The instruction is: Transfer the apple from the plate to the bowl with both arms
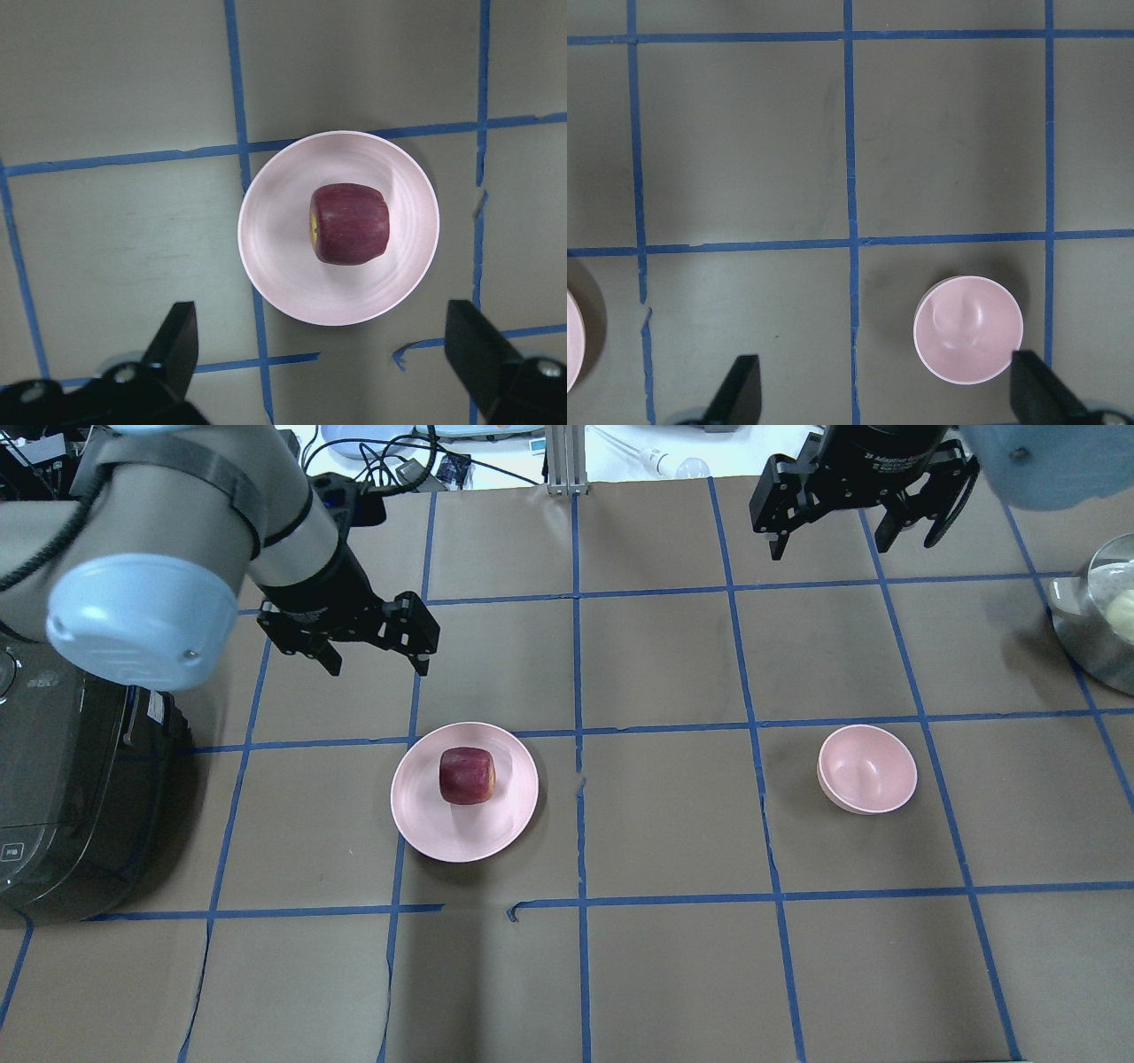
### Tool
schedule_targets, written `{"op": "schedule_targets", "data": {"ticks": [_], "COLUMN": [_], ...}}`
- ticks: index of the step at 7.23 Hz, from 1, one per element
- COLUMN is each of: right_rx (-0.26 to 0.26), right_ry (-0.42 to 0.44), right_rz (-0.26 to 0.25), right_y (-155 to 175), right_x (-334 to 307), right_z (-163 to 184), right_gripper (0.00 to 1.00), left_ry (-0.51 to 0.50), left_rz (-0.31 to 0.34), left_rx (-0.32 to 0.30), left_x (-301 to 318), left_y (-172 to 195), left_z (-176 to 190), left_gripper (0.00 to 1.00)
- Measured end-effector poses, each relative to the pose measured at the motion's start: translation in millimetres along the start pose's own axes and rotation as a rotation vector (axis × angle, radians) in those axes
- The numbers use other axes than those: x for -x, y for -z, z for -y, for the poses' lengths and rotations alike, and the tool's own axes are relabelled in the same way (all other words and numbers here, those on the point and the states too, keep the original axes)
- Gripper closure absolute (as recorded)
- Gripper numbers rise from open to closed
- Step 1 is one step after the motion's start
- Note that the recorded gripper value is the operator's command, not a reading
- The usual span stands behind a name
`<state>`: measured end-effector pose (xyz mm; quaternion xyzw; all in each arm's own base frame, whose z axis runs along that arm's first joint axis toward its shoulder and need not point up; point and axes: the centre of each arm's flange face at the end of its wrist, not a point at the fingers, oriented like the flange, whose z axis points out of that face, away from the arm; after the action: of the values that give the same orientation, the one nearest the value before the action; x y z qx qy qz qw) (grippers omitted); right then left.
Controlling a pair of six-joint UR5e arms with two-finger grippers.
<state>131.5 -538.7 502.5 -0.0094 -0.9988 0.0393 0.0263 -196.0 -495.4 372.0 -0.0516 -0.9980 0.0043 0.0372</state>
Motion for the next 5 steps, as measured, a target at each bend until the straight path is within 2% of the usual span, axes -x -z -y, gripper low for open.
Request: {"op": "schedule_targets", "data": {"ticks": [2,3,5], "right_rx": [0.073,0.096,0.125], "right_ry": [0.010,0.010,0.002], "right_rz": [0.007,0.021,0.049], "right_y": [-47.4,-78.3,-160.6], "right_x": [-65.5,-105.9,-159.0], "right_z": [4.5,3.8,-9.8], "right_gripper": [0.00,0.00,0.00], "left_ry": [-0.004,-0.003,-0.003], "left_rz": [0.011,0.012,0.011], "left_rx": [0.023,0.016,0.031], "left_x": [-2.6,-2.0,-1.5], "left_y": [-67.7,-91.1,-122.3], "left_z": [-14.2,-15.8,-15.5], "left_gripper": [0.04,0.04,0.04]}}
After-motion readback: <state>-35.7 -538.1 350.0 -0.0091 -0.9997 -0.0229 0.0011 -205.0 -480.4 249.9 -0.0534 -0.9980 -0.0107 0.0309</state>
